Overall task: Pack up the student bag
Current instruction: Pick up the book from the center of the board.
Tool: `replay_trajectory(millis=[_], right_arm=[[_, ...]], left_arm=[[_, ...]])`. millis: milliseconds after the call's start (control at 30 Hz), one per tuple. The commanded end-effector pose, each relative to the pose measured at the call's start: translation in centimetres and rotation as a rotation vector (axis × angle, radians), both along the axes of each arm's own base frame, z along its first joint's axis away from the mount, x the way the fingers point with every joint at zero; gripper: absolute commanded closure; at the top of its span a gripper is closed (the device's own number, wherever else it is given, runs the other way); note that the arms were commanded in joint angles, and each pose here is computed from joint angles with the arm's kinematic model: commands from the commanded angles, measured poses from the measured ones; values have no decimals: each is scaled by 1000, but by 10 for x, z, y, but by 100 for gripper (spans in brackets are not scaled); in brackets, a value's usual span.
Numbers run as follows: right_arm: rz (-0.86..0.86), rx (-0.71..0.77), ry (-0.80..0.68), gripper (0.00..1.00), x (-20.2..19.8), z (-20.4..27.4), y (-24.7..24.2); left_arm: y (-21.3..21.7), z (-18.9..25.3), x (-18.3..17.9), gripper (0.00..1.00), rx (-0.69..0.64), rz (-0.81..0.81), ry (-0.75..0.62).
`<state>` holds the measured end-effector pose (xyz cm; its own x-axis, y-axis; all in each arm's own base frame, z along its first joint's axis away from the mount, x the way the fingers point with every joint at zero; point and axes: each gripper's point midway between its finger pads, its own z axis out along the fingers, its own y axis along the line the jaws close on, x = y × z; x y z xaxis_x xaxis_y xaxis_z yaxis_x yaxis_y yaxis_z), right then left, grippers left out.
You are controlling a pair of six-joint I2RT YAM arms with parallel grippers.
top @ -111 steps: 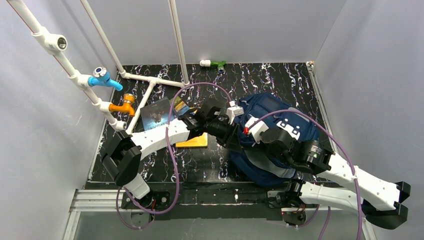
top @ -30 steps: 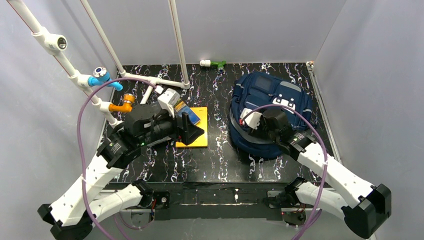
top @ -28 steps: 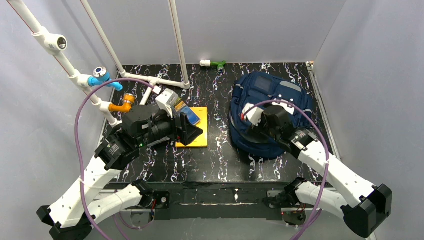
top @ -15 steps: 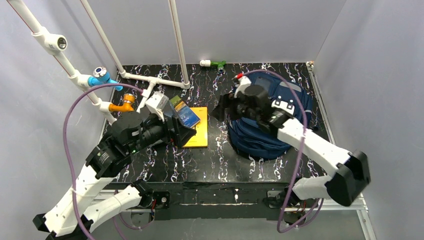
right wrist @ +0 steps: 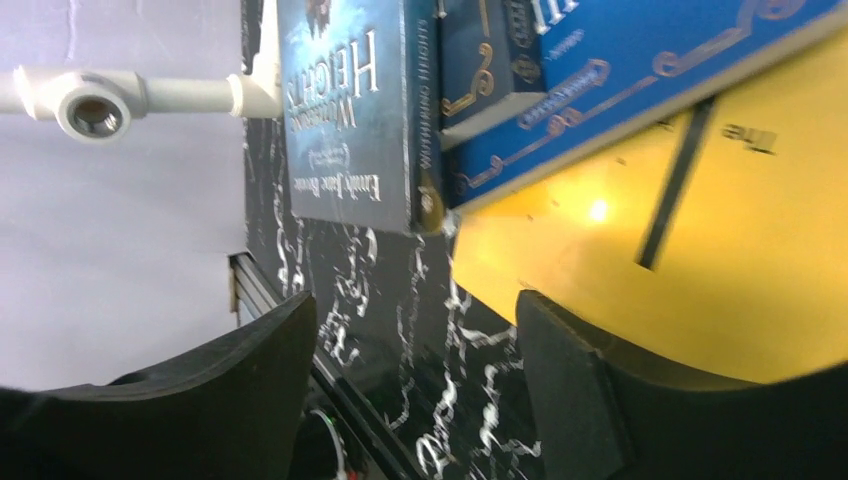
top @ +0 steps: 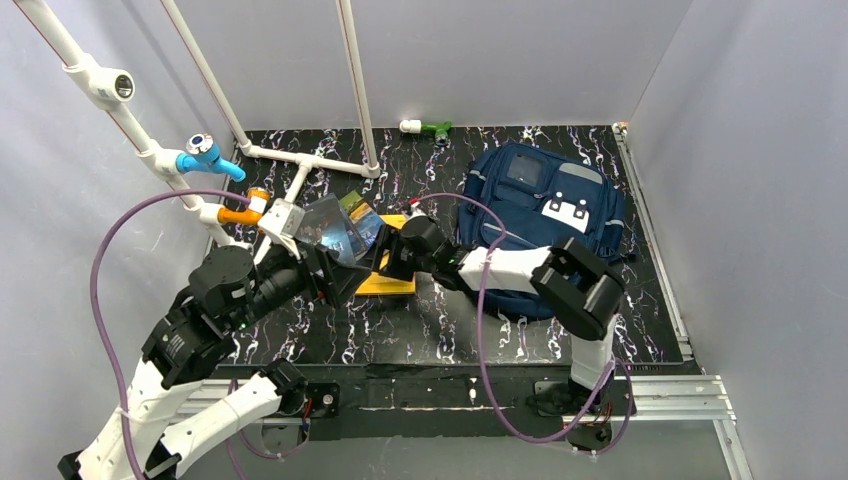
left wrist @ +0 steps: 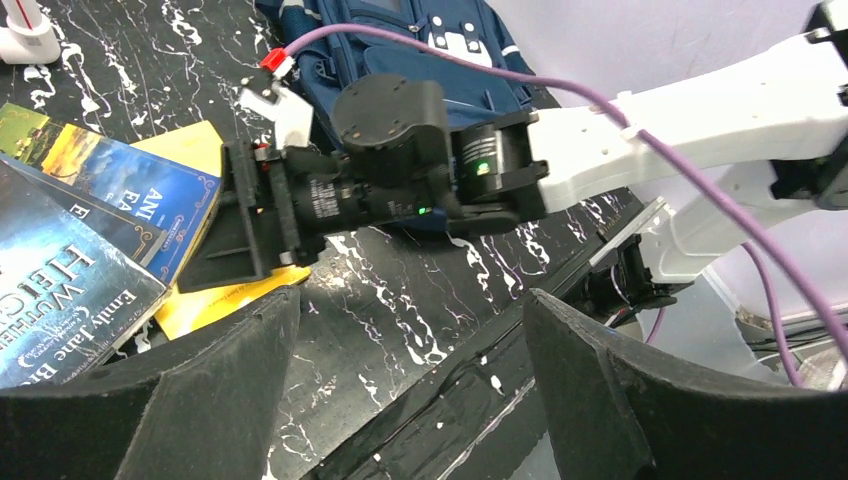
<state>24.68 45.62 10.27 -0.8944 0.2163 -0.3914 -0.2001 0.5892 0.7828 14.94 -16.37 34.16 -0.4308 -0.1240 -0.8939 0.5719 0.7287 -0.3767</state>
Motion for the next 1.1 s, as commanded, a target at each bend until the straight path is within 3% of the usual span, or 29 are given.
replay_trajectory(millis=[0, 333, 533, 733, 900, 1067], right_arm=[[-76, 188, -42, 24, 26, 40, 40], [-114, 139, -17, 33, 39, 0, 47], [-58, 177, 42, 49, 31, -7, 62], [-47, 203, 57, 43, 26, -6, 67], [-32, 236, 90, 45, 21, -10, 79], [-31, 280, 130, 59, 15, -12, 82]], left_arm=[[5, -2, -5, 19, -11, 8, 12], [6, -6, -13, 19, -13, -16, 21], [8, -8, -15, 19, -9, -17, 15], [11, -9, -15, 19, 1, -11, 9], [9, -10, -15, 19, 6, -18, 13], [10, -12, -15, 18, 13, -11, 22]])
